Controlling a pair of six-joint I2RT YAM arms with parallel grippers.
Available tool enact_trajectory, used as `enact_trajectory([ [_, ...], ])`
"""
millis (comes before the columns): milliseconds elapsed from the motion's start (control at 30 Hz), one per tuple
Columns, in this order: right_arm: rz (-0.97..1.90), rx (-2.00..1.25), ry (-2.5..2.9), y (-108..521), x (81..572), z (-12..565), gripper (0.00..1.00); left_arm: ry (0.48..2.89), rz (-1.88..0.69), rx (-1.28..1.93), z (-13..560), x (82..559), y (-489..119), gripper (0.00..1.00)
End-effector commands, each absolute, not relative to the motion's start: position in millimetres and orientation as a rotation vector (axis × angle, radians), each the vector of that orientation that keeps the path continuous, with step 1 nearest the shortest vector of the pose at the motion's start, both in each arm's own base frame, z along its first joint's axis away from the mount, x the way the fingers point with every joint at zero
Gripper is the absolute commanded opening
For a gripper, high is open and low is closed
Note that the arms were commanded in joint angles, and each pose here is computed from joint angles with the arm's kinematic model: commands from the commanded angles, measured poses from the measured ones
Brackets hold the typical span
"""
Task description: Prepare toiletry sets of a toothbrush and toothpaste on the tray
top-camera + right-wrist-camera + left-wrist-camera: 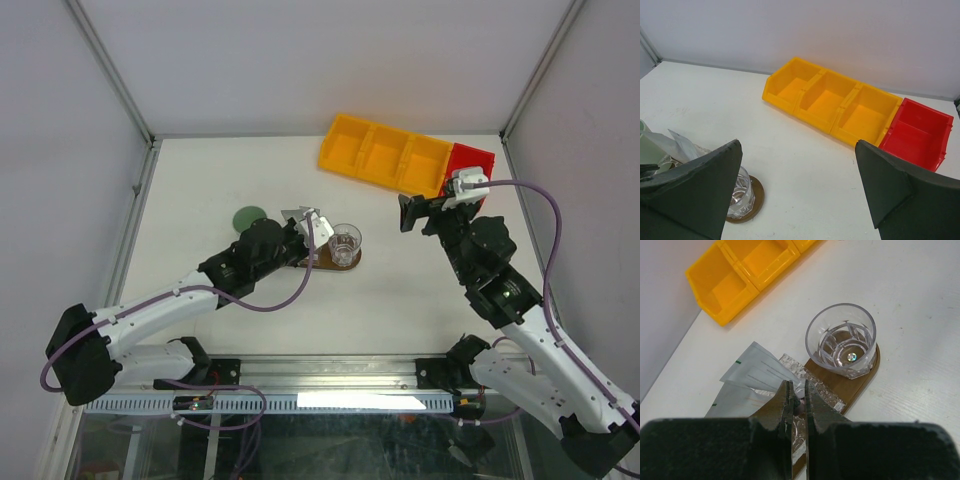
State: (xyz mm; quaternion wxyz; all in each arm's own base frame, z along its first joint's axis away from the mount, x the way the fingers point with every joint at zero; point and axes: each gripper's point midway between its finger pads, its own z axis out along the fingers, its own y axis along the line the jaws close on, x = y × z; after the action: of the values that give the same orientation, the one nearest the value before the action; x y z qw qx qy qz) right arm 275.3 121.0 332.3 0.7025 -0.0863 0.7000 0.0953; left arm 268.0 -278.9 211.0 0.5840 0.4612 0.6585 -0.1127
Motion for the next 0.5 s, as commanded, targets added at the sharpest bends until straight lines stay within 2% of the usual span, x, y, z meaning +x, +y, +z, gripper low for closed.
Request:
enact_trajectory([
  [0, 0.255, -0.155, 1.491, 119.7, 272.3, 353.0, 1.0, 1.493, -0.265, 1.042, 222.6, 273.6, -281.0, 0.03],
  [233, 0.254, -0.153, 1.492, 118.9, 271.8, 352.5, 0.99, 1.495, -0.258, 1.049, 220.7, 273.2, -279.3, 0.05],
  [467, 0.256, -0.152, 1.494, 118.5, 271.0, 351.5, 1.0, 1.493, -0.268, 1.063, 220.5, 270.6, -279.7, 0.11],
])
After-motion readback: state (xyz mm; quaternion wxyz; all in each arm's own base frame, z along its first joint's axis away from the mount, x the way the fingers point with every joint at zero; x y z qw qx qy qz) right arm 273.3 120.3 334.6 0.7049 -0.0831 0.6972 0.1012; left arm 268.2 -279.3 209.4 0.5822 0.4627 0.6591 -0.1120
